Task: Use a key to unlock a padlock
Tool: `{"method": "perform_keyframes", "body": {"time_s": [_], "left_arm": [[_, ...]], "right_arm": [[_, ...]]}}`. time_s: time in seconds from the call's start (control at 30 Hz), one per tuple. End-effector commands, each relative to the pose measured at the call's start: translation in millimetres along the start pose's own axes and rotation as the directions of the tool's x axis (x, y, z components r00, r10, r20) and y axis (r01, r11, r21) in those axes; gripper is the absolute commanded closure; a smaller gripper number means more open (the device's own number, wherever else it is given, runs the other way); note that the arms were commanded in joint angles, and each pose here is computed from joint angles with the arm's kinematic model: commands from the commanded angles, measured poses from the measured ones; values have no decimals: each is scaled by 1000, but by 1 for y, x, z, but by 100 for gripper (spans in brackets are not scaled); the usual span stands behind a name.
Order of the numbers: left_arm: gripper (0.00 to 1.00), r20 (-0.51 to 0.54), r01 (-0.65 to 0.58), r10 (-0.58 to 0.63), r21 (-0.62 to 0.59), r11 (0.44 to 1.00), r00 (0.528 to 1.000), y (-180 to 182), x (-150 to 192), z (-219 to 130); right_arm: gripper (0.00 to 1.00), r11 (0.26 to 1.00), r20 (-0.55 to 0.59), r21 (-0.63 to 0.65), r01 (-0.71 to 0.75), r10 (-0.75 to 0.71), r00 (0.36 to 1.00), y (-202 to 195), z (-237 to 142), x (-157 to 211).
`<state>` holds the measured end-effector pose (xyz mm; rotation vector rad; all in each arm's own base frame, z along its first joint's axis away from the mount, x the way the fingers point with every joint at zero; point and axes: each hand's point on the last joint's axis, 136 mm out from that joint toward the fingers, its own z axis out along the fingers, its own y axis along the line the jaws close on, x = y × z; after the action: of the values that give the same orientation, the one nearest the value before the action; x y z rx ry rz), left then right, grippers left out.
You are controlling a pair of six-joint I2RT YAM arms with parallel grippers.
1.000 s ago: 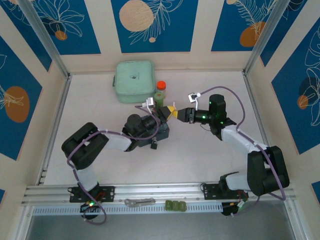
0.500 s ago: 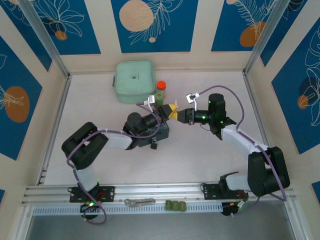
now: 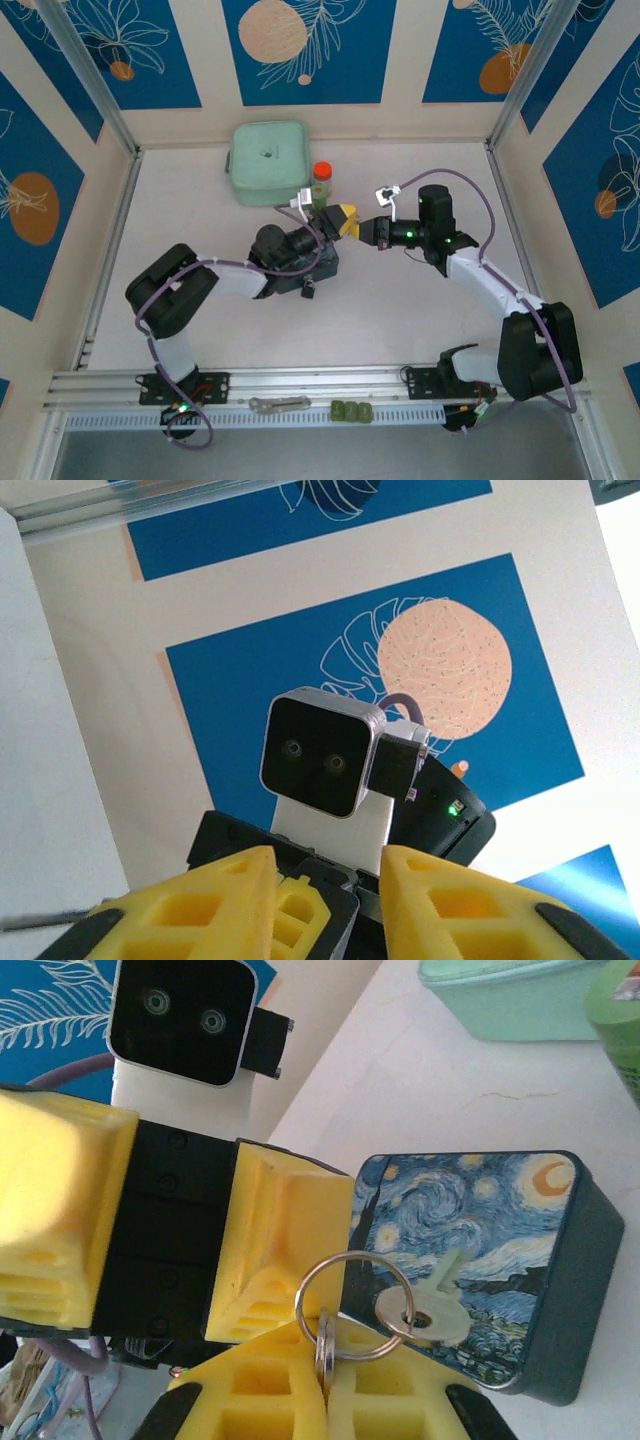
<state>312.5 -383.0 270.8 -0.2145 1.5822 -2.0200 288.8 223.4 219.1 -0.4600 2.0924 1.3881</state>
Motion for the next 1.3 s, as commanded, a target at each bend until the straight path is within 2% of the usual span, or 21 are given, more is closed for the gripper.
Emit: {"method": "perform_keyframes", "body": {"time_s": [0.0,0.2,0.3,0.47,0.53,0.87,1.27], "left_arm": [[63,-31,-7,8,29,1000,999,-2,8,10],[39,1,-15,15,-38,999,1000,17,1,-14],[36,46,3,3,-114,994,999,34,-9,-36],[29,32,41,-34,-283,958,999,61,-3,-52],[24,60,66,-51,-279,958,997,59,-6,-54],[21,196,281,-241,-217,935,951,57,-21,-56],[21,205,332,-305,-111,937,930,25,-28,-41]], "right_arm": [[100,997,-38,-32,77,-78,996,27,-1,2],[100,997,-50,-68,-29,25,998,30,-11,-13],[100,994,-90,-93,-52,44,995,38,-10,-14],[100,993,-151,-102,-60,45,988,44,-2,-9],[100,991,-172,-115,-63,43,984,46,2,-6],[100,985,-216,-160,-63,27,976,48,15,1],[100,976,-227,-201,-88,41,973,40,34,5]]}}
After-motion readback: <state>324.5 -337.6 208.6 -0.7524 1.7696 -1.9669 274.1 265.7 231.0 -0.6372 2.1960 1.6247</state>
